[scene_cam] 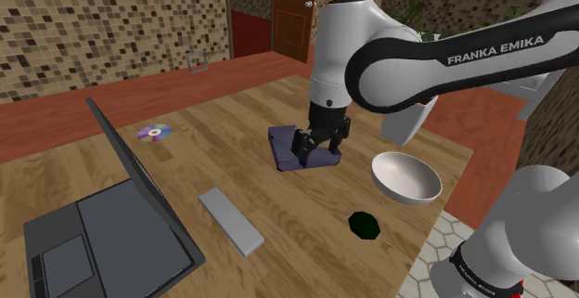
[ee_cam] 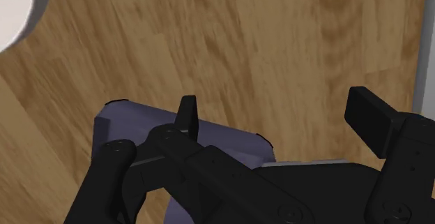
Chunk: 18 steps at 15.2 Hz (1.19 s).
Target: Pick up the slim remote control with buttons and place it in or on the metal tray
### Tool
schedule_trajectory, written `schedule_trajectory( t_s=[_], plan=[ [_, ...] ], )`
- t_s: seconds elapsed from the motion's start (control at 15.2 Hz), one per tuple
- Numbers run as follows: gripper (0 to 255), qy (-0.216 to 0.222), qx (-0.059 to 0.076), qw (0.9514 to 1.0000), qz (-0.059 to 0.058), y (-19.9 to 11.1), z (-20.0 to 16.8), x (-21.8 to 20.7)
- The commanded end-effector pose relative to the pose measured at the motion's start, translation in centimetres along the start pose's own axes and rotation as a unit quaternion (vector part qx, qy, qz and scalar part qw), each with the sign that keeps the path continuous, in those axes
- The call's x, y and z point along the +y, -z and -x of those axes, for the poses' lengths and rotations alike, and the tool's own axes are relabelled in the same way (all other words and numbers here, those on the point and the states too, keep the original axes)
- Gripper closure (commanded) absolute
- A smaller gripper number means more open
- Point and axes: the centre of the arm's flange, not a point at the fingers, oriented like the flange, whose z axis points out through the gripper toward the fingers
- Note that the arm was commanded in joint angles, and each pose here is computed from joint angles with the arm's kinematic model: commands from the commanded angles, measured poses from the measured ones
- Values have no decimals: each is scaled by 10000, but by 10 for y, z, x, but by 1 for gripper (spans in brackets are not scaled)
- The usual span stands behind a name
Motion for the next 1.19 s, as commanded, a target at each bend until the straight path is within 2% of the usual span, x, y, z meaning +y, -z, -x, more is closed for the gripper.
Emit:
schedule_trajectory(
  t_s=[0.0,1.12],
  plan=[
    [0,1,-11,10000,-3,-9,-4,-21],
    [0,58,-95,9999,18,-97,-45,-223]
  ],
)
